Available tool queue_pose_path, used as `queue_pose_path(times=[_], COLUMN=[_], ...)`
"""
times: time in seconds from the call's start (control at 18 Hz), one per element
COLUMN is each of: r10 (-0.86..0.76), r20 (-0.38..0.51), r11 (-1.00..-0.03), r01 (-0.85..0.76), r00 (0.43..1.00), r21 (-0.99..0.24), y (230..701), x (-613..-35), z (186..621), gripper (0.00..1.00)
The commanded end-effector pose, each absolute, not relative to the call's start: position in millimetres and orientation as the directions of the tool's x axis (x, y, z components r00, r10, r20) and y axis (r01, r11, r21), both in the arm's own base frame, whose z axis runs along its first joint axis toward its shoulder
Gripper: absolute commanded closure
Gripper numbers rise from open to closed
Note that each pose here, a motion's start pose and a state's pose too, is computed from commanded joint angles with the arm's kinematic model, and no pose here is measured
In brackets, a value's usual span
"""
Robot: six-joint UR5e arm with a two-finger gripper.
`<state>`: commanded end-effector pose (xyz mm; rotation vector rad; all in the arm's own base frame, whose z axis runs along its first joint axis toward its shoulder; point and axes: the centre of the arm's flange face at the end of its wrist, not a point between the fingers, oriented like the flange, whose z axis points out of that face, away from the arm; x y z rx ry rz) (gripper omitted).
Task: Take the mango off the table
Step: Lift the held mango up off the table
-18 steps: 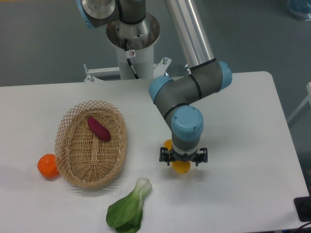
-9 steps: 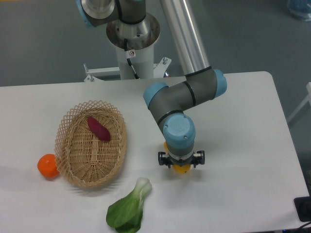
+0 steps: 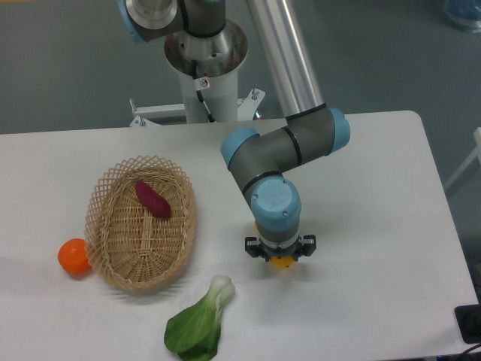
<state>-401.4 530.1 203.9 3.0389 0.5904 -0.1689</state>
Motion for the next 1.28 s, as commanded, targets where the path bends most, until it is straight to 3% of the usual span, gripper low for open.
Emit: queue_pose_path(times=[0.56, 1.28], r10=[0.375, 0.200], r20=[-0.133, -0.150], r11=[-0.927, -0.976], r01=[0.367, 0.183], r00=[0.917, 0.968], r21=[-0.080, -0.116], y=[532, 499], x=[-437, -476], z=[258, 302], gripper=[0.44, 0.49])
